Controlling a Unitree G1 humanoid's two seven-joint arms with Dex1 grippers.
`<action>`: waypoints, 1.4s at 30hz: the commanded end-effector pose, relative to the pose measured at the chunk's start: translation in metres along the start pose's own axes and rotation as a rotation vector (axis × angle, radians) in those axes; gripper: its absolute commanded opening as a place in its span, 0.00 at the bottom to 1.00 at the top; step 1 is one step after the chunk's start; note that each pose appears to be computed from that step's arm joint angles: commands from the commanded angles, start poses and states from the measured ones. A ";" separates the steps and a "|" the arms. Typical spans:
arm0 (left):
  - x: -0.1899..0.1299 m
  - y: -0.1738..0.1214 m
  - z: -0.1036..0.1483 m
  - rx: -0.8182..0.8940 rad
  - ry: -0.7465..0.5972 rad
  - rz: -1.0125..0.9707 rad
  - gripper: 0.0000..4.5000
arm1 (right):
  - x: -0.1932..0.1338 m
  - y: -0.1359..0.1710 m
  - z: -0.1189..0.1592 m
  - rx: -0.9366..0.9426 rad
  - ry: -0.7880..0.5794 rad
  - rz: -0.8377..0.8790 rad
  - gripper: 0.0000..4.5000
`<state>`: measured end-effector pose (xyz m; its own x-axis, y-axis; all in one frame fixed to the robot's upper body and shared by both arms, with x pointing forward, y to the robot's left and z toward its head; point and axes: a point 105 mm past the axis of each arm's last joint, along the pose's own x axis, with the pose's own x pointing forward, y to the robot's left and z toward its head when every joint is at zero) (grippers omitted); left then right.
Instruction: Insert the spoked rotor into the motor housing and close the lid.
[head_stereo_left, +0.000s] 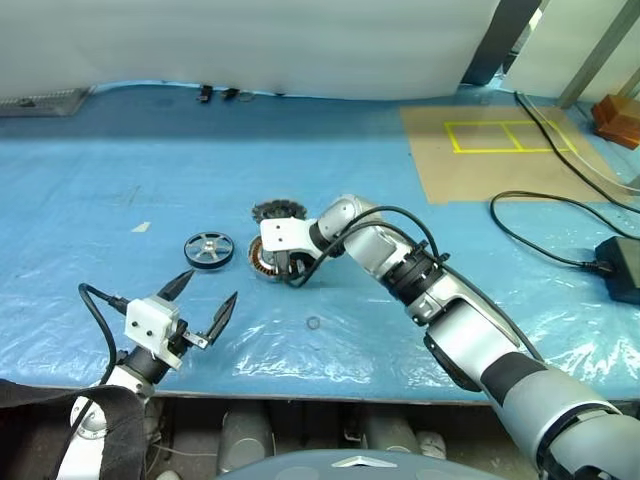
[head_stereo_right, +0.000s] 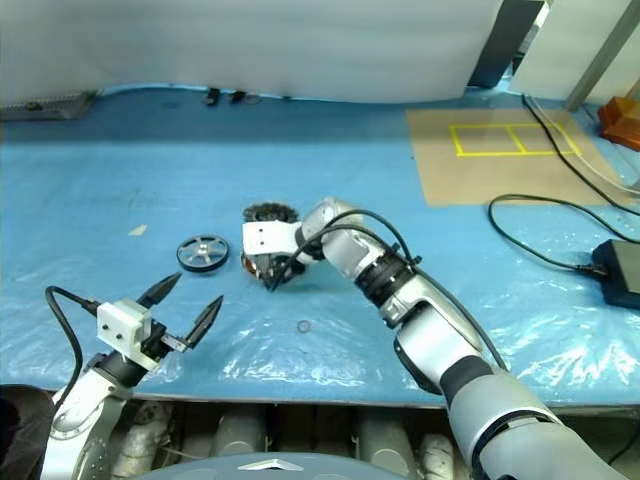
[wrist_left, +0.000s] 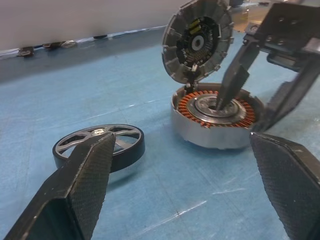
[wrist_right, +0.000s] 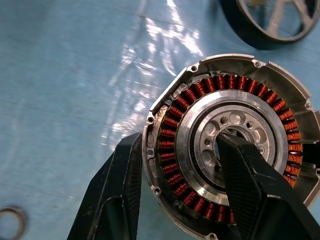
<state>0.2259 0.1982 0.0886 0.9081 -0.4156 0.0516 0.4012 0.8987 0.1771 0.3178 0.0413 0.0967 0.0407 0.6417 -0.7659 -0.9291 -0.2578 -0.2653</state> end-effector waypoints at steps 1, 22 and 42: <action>0.002 0.006 0.018 0.035 -0.050 -0.007 1.00 | 0.017 0.029 0.003 -0.010 -0.010 0.100 0.44; 0.024 0.004 0.019 0.041 -0.066 -0.123 1.00 | -0.033 0.025 0.056 -0.010 -0.247 -0.013 1.00; 0.004 -0.025 0.011 -0.018 0.015 -0.190 1.00 | -0.056 0.084 -0.046 0.012 -0.466 -0.003 1.00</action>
<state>0.2188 0.1780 0.0840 0.8335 -0.5522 -0.0171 0.5490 0.8245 0.1369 0.2632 -0.0462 0.0951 -0.0714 0.9104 -0.4075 -0.9545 -0.1810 -0.2371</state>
